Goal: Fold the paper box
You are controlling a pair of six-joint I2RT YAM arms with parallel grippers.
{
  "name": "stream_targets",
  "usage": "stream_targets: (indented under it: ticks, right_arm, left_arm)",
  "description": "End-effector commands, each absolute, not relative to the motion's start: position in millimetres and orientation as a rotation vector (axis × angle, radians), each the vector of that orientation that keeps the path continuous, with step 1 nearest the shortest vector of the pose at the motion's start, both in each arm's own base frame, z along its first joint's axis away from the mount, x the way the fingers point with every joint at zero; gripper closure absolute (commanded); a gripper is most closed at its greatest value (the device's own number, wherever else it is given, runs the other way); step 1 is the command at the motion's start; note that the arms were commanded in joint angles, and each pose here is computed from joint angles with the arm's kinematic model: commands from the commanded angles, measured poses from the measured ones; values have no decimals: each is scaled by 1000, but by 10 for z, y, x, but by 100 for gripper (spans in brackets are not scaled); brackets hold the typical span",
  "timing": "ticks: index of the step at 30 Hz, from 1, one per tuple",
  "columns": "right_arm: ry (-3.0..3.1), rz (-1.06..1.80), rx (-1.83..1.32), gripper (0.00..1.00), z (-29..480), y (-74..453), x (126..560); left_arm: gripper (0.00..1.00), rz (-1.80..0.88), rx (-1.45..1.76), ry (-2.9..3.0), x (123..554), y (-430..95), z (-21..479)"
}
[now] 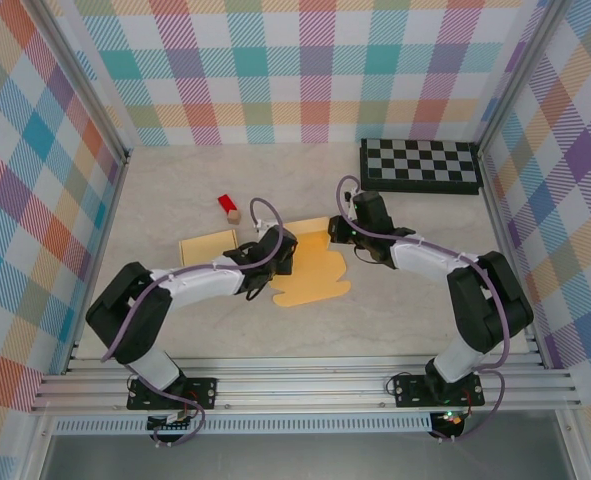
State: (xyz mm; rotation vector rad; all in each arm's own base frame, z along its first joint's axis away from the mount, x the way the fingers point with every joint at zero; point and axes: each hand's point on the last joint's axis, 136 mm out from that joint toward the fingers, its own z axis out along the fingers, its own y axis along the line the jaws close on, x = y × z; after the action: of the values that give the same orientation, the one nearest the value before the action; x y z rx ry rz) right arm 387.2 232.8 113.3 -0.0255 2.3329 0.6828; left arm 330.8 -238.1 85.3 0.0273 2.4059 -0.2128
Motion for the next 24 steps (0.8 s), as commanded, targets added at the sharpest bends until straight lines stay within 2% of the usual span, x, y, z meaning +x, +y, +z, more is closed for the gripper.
stream_targets:
  ticks: [1,7,11,15,21,24]
  right_arm:
    - [2588,504,26,91,490,2035,3475]
    - [2569,494,17,91,562,2043,3508]
    - [2568,492,-9,90,598,2066,3530]
    - [2565,467,-68,90,670,2080,3571]
    - [2554,435,-122,90,782,2091,3632]
    - [2555,436,-142,86,826,2118,3659]
  left_arm:
    - [54,-299,14,2440,3141,-2389,1119]
    - [52,-239,19,2406,3058,-2158,1462]
    - [51,-207,215,2378,3065,-2156,1319]
    - [47,-190,339,2307,3260,-2190,1232]
    - [44,-235,397,2158,3521,-2138,1739]
    - [43,-177,453,2146,3609,-2046,1725]
